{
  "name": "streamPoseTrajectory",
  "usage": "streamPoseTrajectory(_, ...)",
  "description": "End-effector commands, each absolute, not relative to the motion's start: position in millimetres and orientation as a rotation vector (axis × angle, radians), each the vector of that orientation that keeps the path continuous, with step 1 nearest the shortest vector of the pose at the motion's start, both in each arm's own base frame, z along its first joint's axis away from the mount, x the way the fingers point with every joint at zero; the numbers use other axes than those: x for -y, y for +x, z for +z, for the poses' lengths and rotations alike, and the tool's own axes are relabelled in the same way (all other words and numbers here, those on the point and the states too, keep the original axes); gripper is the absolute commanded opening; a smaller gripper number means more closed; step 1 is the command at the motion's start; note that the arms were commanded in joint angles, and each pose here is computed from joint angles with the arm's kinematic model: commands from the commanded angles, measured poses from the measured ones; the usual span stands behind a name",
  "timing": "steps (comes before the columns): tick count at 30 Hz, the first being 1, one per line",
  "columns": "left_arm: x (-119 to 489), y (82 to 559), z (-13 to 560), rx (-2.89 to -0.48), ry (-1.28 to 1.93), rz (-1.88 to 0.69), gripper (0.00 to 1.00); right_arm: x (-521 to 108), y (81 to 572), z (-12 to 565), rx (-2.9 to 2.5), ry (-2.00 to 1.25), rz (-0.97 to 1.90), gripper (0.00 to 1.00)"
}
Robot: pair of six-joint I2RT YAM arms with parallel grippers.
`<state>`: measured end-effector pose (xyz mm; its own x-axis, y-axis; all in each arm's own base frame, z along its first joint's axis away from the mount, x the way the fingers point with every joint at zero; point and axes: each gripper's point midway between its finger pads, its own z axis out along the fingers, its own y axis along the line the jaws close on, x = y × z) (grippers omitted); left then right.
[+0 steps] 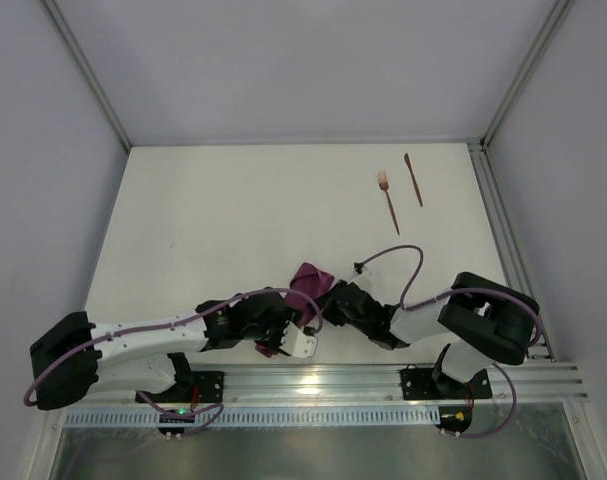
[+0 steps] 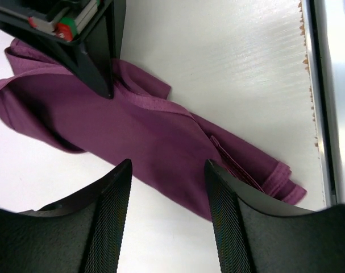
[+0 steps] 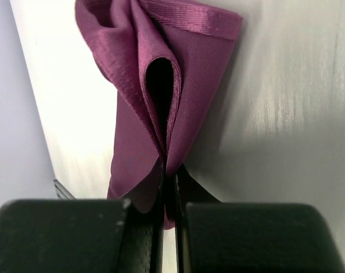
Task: Fold the napkin into a case and place the utensils inside
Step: Pick up the smaller rectangle-folded napkin from the center of the board.
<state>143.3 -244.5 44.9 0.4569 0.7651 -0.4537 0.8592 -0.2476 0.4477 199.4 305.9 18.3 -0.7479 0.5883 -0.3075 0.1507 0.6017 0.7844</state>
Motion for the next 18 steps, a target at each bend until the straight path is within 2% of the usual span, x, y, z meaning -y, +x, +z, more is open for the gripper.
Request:
streamPoseTrajectory(1, 239, 134, 72, -1.417, 2.017, -0.242, 0.57, -300, 214, 33, -2.217, 0.455, 0.949, 0.04)
streamPoseTrajectory(9, 212, 152, 116, -1.459, 1.877, -0.072, 0.6, -309, 215, 68, -2.192, 0.144, 0.921, 0.04)
streamPoseTrajectory(15, 218, 150, 87, -1.449, 1.919, -0.091, 0.65, -306, 216, 62, -2.222, 0.113, 0.902, 0.04)
streamPoseTrajectory(18, 231, 136, 66, -1.456, 2.013, -0.205, 0.71, -307, 217, 60, -2.216, 0.139, 0.923, 0.04)
